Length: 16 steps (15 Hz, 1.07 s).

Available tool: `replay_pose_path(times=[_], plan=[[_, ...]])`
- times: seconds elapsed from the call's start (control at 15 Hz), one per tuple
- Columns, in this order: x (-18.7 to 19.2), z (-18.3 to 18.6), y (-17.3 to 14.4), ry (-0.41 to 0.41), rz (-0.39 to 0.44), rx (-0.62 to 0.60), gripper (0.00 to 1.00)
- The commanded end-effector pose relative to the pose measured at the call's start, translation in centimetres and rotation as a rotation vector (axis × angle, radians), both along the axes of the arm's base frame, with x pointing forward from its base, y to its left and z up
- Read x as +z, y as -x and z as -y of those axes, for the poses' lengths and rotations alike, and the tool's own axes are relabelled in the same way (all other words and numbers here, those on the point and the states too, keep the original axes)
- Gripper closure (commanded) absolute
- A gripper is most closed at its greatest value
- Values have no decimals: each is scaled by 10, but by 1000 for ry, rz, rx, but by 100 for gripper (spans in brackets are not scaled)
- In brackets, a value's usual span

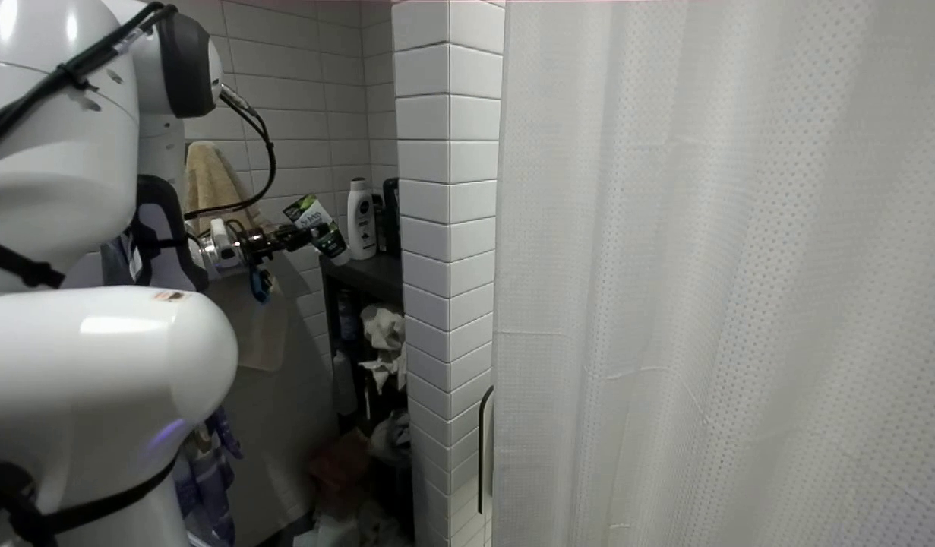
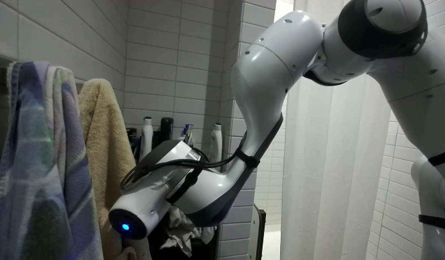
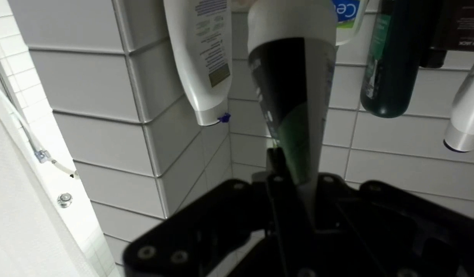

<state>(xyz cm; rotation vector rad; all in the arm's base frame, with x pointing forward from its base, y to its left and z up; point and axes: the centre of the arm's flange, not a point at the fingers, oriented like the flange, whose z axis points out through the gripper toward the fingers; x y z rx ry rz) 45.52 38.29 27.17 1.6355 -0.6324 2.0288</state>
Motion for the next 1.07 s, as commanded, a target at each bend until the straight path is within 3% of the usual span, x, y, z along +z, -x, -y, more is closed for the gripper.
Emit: replay_pose_path(times=[0.0, 0.33, 1.0], plan=[[23, 12, -8, -25, -11, 66, 97], [38, 18, -25, -57, -24, 121, 97], [50, 31, -48, -114, -132, 179, 97]])
